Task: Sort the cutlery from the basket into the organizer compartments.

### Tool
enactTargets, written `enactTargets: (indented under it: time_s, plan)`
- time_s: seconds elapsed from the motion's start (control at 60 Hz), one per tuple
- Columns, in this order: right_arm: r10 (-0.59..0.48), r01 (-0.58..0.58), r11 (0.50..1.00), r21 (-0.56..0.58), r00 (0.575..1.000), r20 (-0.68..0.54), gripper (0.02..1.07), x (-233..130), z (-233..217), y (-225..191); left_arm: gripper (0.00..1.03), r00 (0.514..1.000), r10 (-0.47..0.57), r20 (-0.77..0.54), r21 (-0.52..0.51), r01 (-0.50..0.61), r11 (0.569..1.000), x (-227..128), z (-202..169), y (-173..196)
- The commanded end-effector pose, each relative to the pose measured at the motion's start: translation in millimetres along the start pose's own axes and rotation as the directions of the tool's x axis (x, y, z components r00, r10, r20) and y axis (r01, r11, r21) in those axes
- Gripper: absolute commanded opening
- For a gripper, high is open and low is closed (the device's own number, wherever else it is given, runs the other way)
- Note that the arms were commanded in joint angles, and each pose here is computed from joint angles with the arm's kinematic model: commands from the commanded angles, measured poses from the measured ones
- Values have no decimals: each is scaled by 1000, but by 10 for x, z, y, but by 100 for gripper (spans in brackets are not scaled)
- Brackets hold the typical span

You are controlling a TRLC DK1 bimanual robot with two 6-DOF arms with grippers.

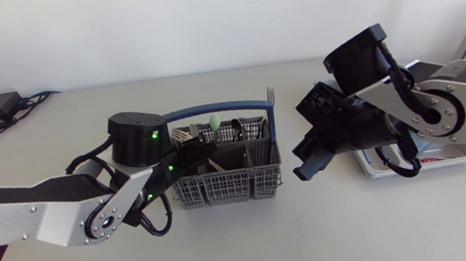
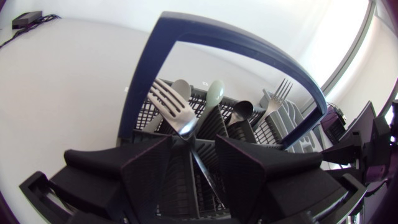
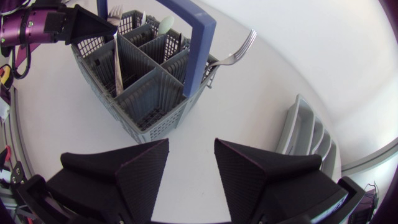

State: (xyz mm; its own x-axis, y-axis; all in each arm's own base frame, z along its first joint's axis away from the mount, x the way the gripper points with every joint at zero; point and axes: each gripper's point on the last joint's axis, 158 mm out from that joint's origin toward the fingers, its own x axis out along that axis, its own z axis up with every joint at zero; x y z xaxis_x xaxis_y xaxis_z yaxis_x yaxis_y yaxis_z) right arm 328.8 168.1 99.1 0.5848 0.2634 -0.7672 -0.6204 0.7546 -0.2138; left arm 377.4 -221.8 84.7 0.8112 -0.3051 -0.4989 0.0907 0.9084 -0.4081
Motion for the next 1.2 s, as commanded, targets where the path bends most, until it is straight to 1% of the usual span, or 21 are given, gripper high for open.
enactTargets:
  time_s: [0.0, 0.067, 0.183, 0.233, 0.267, 0.55, 0.617, 0.733, 0.783, 0.867, 0.9, 0.983, 1.183]
  plan:
    - [13, -13, 1000, 15, 1000, -6, 57, 18, -80, 69, 46, 999, -19, 34, -32, 20, 999, 37, 104, -134]
    - [16, -16, 1000, 15, 1000, -6, 57, 22, -88, 78, 42, 999, -11, 40, -40, 13, 999, 72, 115, -142]
    - [19, -19, 1000, 13, 1000, -6, 57, 30, -106, 89, 42, 999, -5, 52, -44, 7, 999, 111, 142, -150]
    - [19, -19, 1000, 13, 1000, -6, 57, 34, -112, 91, 37, 998, 1, 58, -46, 2, 999, 123, 151, -143]
    - [19, -19, 1000, 10, 1000, -6, 57, 37, -115, 92, 36, 998, 5, 62, -48, -2, 999, 136, 161, -141]
    - [22, -22, 1000, 10, 1000, 0, 57, 42, -136, 99, 33, 996, 51, 74, -46, -48, 998, 247, 170, -68]
    - [22, -22, 1000, 10, 1000, 1, 57, 36, -136, 99, 24, 993, 76, 89, -44, -72, 996, 256, 187, -34]
    - [29, -29, 1000, 10, 1000, 3, 57, 36, -139, 115, 22, 990, 105, 91, -39, -102, 994, 312, 173, 14]
    - [28, -28, 1000, 10, 1000, 8, 57, 36, -134, 114, 16, 987, 124, 99, -34, -121, 992, 325, 174, 42]
    - [28, -28, 1000, 10, 1000, 8, 57, 43, -144, 117, 13, 985, 137, 101, -19, -135, 991, 349, 162, 50]
    - [28, -28, 1000, 10, 1000, 6, 57, 45, -151, 119, 9, 985, 140, 105, -12, -140, 990, 350, 159, 45]
    - [28, -28, 1000, 10, 1000, 8, 57, 43, -150, 119, 4, 985, 137, 107, 3, -138, 990, 342, 143, 18]
    - [26, -27, 1000, 10, 1000, 9, 57, 39, -149, 112, 4, 987, 109, 120, 44, -115, 992, 243, 89, -107]
